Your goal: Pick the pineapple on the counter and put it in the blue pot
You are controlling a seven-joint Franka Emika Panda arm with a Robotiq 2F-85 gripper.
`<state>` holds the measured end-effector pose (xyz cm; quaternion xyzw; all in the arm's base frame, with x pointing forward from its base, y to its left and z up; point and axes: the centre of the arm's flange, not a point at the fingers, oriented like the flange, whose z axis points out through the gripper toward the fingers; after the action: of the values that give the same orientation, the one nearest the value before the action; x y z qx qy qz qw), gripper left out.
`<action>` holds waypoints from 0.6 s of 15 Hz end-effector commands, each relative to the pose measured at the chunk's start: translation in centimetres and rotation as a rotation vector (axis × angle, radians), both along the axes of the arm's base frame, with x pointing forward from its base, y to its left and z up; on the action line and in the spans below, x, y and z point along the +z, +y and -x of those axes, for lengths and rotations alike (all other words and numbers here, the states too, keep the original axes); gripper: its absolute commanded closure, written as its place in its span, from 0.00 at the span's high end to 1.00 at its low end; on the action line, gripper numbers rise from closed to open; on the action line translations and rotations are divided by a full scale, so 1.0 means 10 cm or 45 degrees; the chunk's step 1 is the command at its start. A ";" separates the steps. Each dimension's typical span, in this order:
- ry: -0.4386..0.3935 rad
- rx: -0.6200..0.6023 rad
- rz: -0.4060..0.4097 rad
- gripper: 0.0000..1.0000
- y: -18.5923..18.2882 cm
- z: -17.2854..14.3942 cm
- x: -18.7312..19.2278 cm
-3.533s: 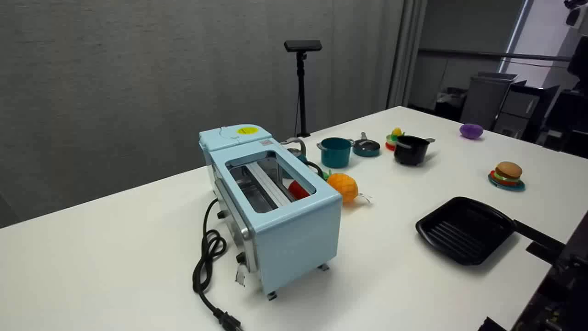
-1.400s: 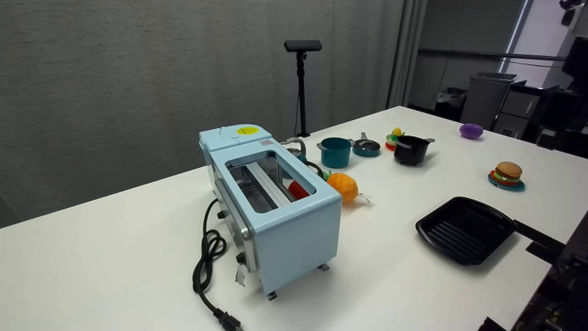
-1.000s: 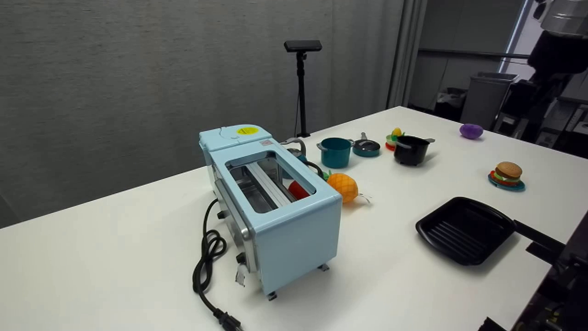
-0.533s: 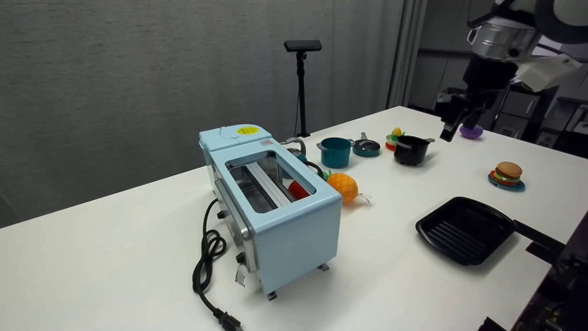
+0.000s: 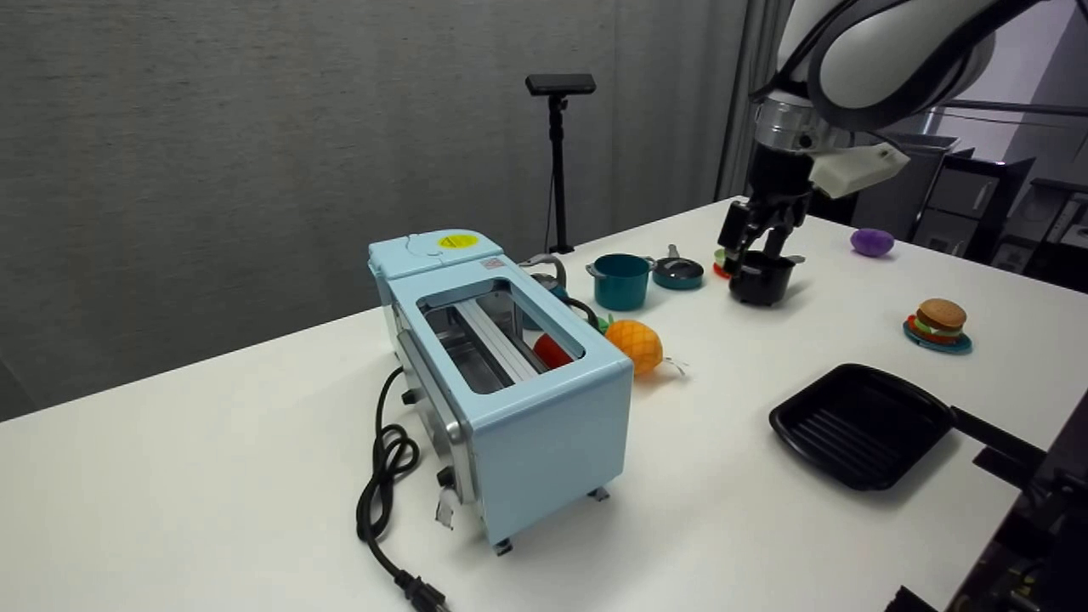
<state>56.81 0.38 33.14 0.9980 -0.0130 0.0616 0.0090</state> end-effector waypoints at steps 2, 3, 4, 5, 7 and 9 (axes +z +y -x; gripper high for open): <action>0.023 0.055 -0.075 1.00 0.17 -0.67 -0.17; 0.027 0.066 -0.092 1.00 0.23 -0.73 -0.21; 0.025 0.070 -0.097 1.00 0.27 -0.78 -0.22; 0.024 0.069 -0.090 1.00 0.29 -0.82 -0.22; 0.004 0.062 -0.070 1.00 0.28 -0.63 -0.26; 0.008 0.065 -0.072 1.00 0.30 -0.68 -0.27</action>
<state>63.63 3.37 30.39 0.9980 0.0109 0.0582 -0.0206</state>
